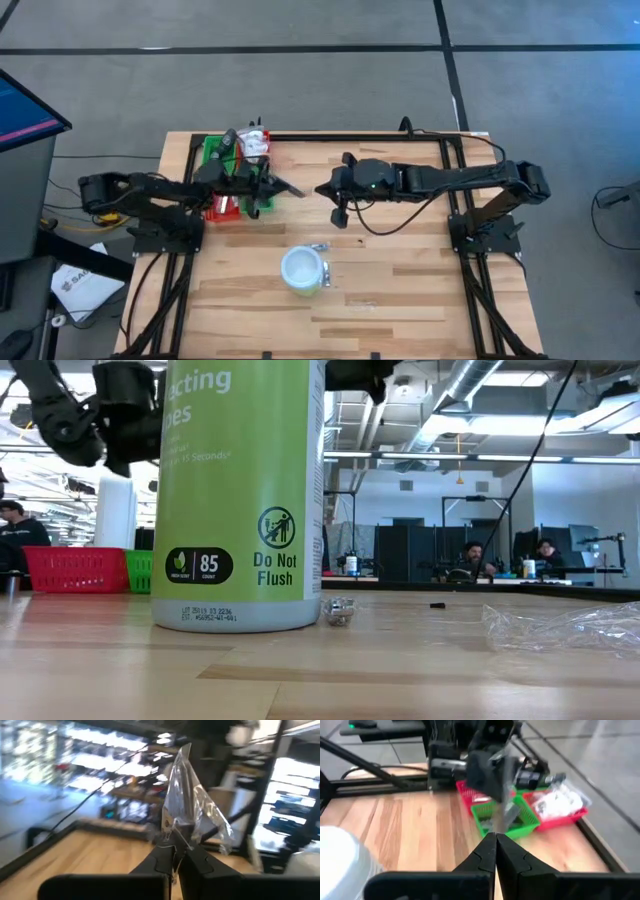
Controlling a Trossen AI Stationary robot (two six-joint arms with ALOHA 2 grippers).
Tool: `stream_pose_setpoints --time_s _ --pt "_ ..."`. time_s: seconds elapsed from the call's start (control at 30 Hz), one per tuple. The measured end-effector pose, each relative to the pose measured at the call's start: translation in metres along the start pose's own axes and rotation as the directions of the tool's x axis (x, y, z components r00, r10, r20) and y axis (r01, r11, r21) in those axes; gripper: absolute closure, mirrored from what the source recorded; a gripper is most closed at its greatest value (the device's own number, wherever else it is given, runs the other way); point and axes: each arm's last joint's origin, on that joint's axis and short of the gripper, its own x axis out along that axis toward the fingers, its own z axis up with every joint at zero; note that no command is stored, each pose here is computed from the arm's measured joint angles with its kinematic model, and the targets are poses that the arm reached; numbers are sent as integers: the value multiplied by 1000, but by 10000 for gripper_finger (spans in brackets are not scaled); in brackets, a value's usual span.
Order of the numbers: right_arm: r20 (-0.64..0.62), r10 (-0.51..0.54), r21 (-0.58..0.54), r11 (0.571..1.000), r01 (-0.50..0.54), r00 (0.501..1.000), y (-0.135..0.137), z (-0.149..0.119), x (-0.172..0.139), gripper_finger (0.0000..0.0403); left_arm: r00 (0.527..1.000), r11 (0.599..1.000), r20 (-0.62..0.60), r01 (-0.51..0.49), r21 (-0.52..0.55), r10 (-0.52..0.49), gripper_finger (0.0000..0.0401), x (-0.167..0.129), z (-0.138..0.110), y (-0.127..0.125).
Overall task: Pick & Place Travel size toiletries
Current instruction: Put the black comb into the bottom green bin
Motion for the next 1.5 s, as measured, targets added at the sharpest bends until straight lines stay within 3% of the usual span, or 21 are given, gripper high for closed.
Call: stream_pose_setpoints --time_s 0.17,0.37,0.7,1.0,1.5 --pt "-74 -3 30 1000 5 997 0 -8 2 403 971 974 -127 -214 -74 204 399 -24 -5 9" --pt "-145 -7 37 999 12 989 1 -19 8 403 859 893 -325 -443 -83 396 399 -49 -10 11" --pt "-241 -9 60 998 24 970 3 -29 6 403 769 830 -419 -554 -60 483 399 -77 -5 5" --pt "-292 -6 79 996 31 956 9 -50 14 403 656 764 -546 -643 -43 521 398 -90 -16 6" --pt "-327 -11 142 988 61 945 8 -95 24 403 645 759 -557 -650 -40 523 376 -91 -18 5"
